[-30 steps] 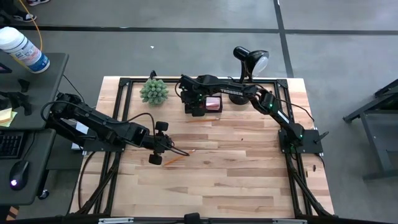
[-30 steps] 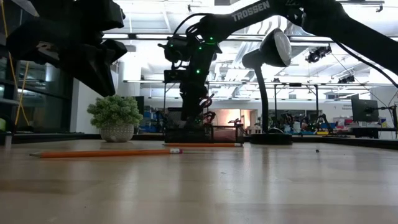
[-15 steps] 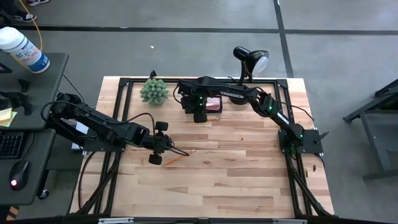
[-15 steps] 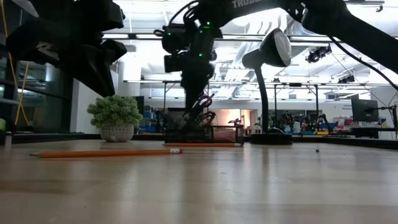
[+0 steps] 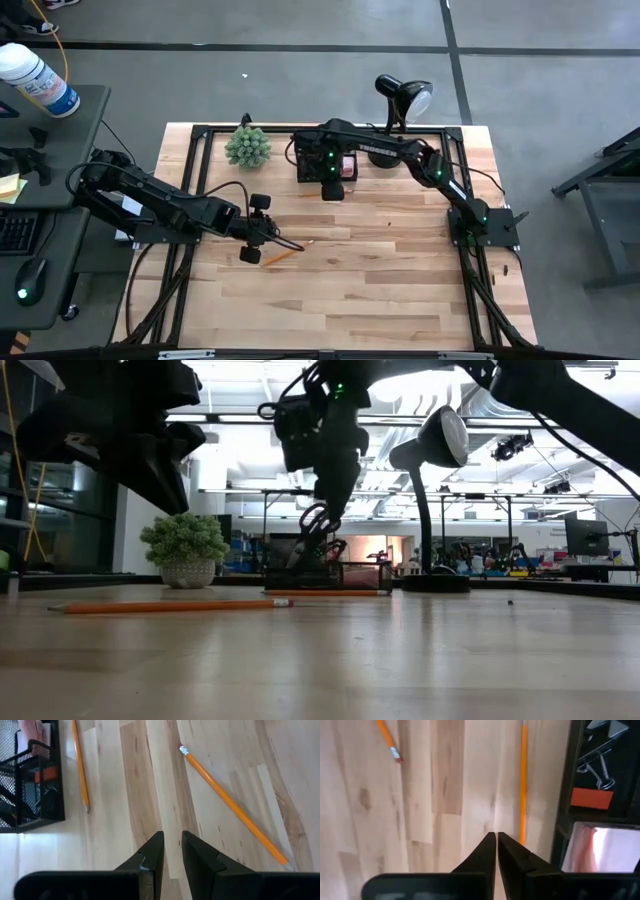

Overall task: Pick and place office supplies into organizer
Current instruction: Put the bottom yellow pencil into the black desk organizer

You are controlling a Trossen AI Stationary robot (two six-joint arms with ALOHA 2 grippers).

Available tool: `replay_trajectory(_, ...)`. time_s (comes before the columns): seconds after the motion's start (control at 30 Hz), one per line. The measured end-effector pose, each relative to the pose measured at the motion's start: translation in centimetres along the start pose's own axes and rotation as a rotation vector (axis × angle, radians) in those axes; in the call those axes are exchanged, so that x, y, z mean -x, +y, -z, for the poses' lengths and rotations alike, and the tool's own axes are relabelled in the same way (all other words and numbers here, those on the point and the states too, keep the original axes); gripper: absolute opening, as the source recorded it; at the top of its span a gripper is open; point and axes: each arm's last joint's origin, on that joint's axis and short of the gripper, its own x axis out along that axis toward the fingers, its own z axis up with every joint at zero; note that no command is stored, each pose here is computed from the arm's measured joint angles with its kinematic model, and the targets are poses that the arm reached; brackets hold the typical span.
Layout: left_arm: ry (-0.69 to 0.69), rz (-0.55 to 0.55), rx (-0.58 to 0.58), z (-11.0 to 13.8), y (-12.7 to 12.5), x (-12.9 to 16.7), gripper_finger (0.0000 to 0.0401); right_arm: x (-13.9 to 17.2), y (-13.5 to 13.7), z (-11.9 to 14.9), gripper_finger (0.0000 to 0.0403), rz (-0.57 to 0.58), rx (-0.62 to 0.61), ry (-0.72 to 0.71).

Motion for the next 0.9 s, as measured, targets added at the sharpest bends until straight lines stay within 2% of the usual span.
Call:
replay_trajectory(0.23, -0.024, -0.005, -0.039, -0.2, 0.0, 0.0, 0.0058, 0.6, 0.1, 0.3, 0.0002, -0.013, -0.03, -0.004)
replay_trajectory(0.4, -0.024, -0.006, -0.049, -0.2, 0.0, 0.0, 0.0058, -1.9, 0.6, 1.5, 0.0001, -0.059, -0.083, 0.057)
replay_trajectory(0.5, -0.024, -0.006, -0.051, -0.2, 0.0, 0.0, 0.0058, -3.1, 2.2, 3.5, 0.0002, -0.066, -0.095, 0.075)
replay_trajectory(0.6, -0.025, -0.016, -0.059, -0.3, 0.0, 0.0, 0.0058, -3.2, 4.2, 6.2, 0.0001, -0.059, -0.141, 0.034)
replay_trajectory(0.77, -0.092, -0.03, -0.108, -1.0, 0.1, 0.1, 0.0058, -1.2, 7.1, 11.0, 0.0006, 0.014, -0.262, -0.156)
replay_trajectory(0.9, -0.219, -0.029, -0.146, -2.2, 0.3, 0.2, 0.0058, -0.1, 9.2, 14.0, 0.0009, 0.052, -0.288, -0.293)
